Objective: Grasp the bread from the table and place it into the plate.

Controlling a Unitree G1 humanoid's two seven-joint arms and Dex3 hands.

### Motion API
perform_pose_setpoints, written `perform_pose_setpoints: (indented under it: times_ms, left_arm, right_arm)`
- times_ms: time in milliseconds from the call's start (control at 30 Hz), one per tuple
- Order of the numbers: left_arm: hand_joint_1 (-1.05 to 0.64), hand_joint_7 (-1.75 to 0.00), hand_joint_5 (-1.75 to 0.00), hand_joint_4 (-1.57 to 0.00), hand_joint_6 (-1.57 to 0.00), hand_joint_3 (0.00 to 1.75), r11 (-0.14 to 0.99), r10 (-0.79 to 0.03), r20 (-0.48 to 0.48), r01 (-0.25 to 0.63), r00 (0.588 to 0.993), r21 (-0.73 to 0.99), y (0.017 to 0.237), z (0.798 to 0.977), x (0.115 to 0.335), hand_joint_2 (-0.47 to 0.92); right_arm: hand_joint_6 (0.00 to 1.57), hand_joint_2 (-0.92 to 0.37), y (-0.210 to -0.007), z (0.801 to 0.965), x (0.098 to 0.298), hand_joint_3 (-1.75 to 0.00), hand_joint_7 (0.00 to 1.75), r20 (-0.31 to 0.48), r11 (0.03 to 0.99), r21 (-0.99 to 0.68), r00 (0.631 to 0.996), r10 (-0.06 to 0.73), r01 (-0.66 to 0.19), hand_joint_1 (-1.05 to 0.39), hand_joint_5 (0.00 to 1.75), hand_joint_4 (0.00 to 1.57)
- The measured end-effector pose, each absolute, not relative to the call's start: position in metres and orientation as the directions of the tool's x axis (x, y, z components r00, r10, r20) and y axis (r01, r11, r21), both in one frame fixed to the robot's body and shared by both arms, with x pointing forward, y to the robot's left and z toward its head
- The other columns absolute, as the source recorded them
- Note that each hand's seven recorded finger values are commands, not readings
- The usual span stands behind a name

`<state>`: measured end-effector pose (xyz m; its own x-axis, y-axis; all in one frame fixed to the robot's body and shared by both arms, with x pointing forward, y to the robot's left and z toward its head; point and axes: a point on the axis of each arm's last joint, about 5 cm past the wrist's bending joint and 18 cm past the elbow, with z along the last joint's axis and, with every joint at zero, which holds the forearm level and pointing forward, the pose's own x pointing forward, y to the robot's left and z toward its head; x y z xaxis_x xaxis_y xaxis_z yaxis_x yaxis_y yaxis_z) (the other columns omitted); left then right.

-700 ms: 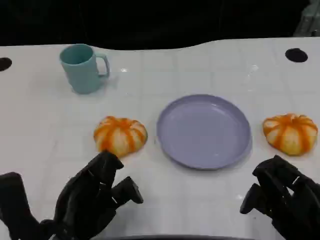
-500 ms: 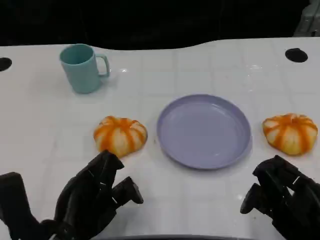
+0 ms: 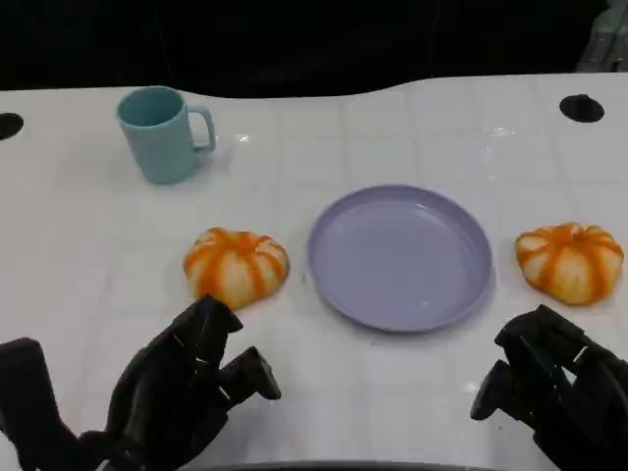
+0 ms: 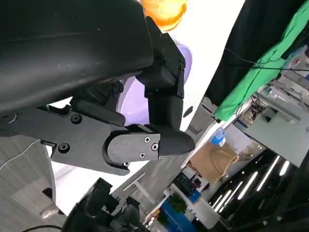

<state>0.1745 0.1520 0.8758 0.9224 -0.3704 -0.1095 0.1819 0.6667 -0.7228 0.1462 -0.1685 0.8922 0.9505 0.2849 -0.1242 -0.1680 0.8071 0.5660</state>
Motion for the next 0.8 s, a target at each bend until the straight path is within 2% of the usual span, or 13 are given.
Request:
perform_pose_setpoints:
  times_ms: [167,200,233,300,333,367,433,500,633,800]
  left_arm:
    - [-0.6,-1.62,-1.75,-0.74,-0.52,0.35,0.676,-0.37,-0.086,0.204,0.925,-0.708,0.152,0.876,0.176,0.92]
    - [-0.61,-1.41,-1.71,-0.69,-0.54,0.33,0.681,-0.371,-0.074,0.217,0.926,-0.699,0.153,0.876,0.176,0.92]
    - [-0.6,-1.11,-1.6,-0.63,-0.59,0.28,0.687,-0.374,-0.062,0.232,0.925,-0.689,0.153,0.876,0.177,0.92]
    - [-0.59,-0.89,-1.5,-0.59,-0.62,0.25,0.711,-0.376,-0.033,0.266,0.926,-0.651,0.154,0.876,0.179,0.92]
    - [-0.57,-0.7,-1.31,-0.59,-0.61,0.2,0.725,-0.373,-0.012,0.283,0.928,-0.627,0.155,0.877,0.181,0.92]
    - [-0.55,-0.58,-1.2,-0.58,-0.6,0.19,0.743,-0.368,0.011,0.3,0.93,-0.599,0.155,0.878,0.182,0.92]
    - [-0.55,-0.43,-1.07,-0.53,-0.58,0.13,0.777,-0.358,0.06,0.333,0.932,-0.534,0.156,0.881,0.186,0.92]
    - [-0.55,-0.37,-1.02,-0.5,-0.57,0.08,0.818,-0.352,0.106,0.361,0.93,-0.448,0.156,0.883,0.189,0.92]
    - [-0.53,-0.27,-0.98,-0.34,-0.47,0.05,0.88,-0.356,0.154,0.386,0.922,-0.278,0.157,0.886,0.194,0.92]
    - [-0.48,-0.14,-0.85,-0.16,-0.41,0.01,0.909,-0.406,0.188,0.416,0.894,-0.017,0.162,0.894,0.199,0.9]
  right_arm:
    - [0.61,-0.92,-0.168,0.892,0.147,-0.19,1.39,-0.124,0.808,0.565,0.95,0.285,-0.169,-0.53,1.69,0.63]
    - [0.6,-0.92,-0.168,0.892,0.147,-0.19,1.39,-0.123,0.808,0.564,0.95,0.286,-0.17,-0.53,1.69,0.63]
    - [0.6,-0.92,-0.168,0.893,0.147,-0.2,1.39,-0.121,0.808,0.564,0.951,0.286,-0.171,-0.53,1.71,0.62]
    - [0.59,-0.92,-0.168,0.893,0.148,-0.21,1.41,-0.12,0.807,0.564,0.95,0.287,-0.173,-0.53,1.72,0.61]
    - [0.58,-0.92,-0.168,0.893,0.149,-0.22,1.41,-0.12,0.807,0.564,0.95,0.288,-0.173,-0.53,1.73,0.61]
    - [0.58,-0.92,-0.168,0.892,0.149,-0.23,1.42,-0.121,0.807,0.564,0.95,0.289,-0.173,-0.53,1.73,0.61]
    - [0.58,-0.92,-0.167,0.892,0.15,-0.23,1.43,-0.124,0.806,0.565,0.949,0.291,-0.174,-0.52,1.73,0.61]
    - [0.57,-0.92,-0.167,0.892,0.15,-0.23,1.43,-0.124,0.806,0.566,0.948,0.293,-0.175,-0.52,1.73,0.61]
    - [0.57,-0.92,-0.167,0.892,0.15,-0.22,1.43,-0.123,0.805,0.567,0.948,0.294,-0.176,-0.53,1.73,0.61]
    - [0.58,-0.92,-0.166,0.892,0.151,-0.22,1.43,-0.12,0.803,0.568,0.948,0.295,-0.177,-0.53,1.72,0.62]
